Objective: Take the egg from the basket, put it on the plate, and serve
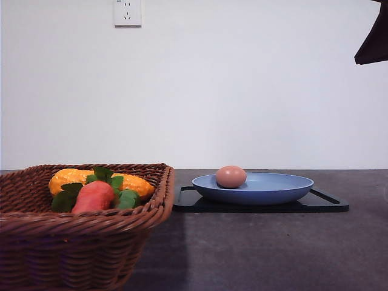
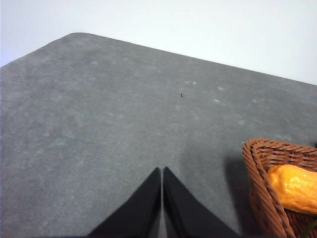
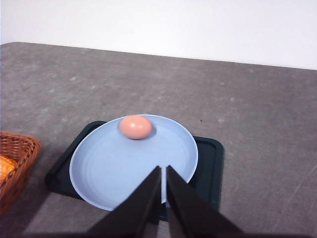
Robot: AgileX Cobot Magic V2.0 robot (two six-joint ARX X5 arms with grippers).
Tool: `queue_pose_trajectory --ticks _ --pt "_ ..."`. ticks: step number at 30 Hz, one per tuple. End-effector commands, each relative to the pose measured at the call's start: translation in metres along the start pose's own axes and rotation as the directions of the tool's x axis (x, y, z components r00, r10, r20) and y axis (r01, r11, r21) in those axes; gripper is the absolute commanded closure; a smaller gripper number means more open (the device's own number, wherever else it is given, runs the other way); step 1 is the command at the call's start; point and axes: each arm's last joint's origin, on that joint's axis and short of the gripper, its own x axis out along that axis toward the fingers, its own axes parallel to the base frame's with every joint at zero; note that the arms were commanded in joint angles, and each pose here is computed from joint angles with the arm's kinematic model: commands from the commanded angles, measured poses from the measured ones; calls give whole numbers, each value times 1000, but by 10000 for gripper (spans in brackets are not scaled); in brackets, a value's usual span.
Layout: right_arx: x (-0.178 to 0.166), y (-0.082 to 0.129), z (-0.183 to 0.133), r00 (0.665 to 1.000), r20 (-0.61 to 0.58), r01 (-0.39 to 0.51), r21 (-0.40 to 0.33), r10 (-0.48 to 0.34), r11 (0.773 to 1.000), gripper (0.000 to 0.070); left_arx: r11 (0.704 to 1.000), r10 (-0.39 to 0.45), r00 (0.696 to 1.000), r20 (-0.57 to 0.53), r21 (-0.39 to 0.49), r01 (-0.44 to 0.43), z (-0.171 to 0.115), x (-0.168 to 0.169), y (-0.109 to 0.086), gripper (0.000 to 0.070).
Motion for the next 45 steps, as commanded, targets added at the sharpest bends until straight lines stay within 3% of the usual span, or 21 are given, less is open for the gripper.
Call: queue_pose_trajectory --ticks 1,6,8,11,15,20,25,30,34,45 --pt "-1 1 4 1000 20 -5 -3 5 1000 700 1000 2 999 -32 0 -2 -9 3 2 700" --pt "-23 -9 8 988 131 111 -211 -85 971 700 1000 2 1000 -31 0 -2 -9 3 2 700" --pt "-32 -15 4 980 177 131 -244 -89 961 700 1000 2 999 -32 0 -2 -9 3 2 700" --pt "-40 -23 -11 966 241 148 -235 -90 961 700 1000 2 999 -32 0 -2 -9 3 2 700" --pt "-45 -34 -38 938 306 230 -204 -161 951 700 1000 2 1000 -31 0 -2 -9 3 2 700" --pt "-43 -42 -69 935 307 236 -169 -176 957 700 1000 2 999 -32 0 -2 -9 3 2 700" --pt "-39 -45 -89 941 283 228 -128 -185 965 700 1000 2 999 -32 0 -2 -9 3 2 700" --pt "-38 -46 -101 966 172 215 -116 -194 970 700 1000 2 999 -32 0 -2 -9 3 2 700" --pt "-37 -47 -111 977 71 202 -38 -199 979 700 1000 2 1000 -31 0 -2 -9 3 2 700" --pt "-37 -47 -109 974 91 208 -19 -206 978 700 1000 2 1000 -31 0 -2 -9 3 2 700"
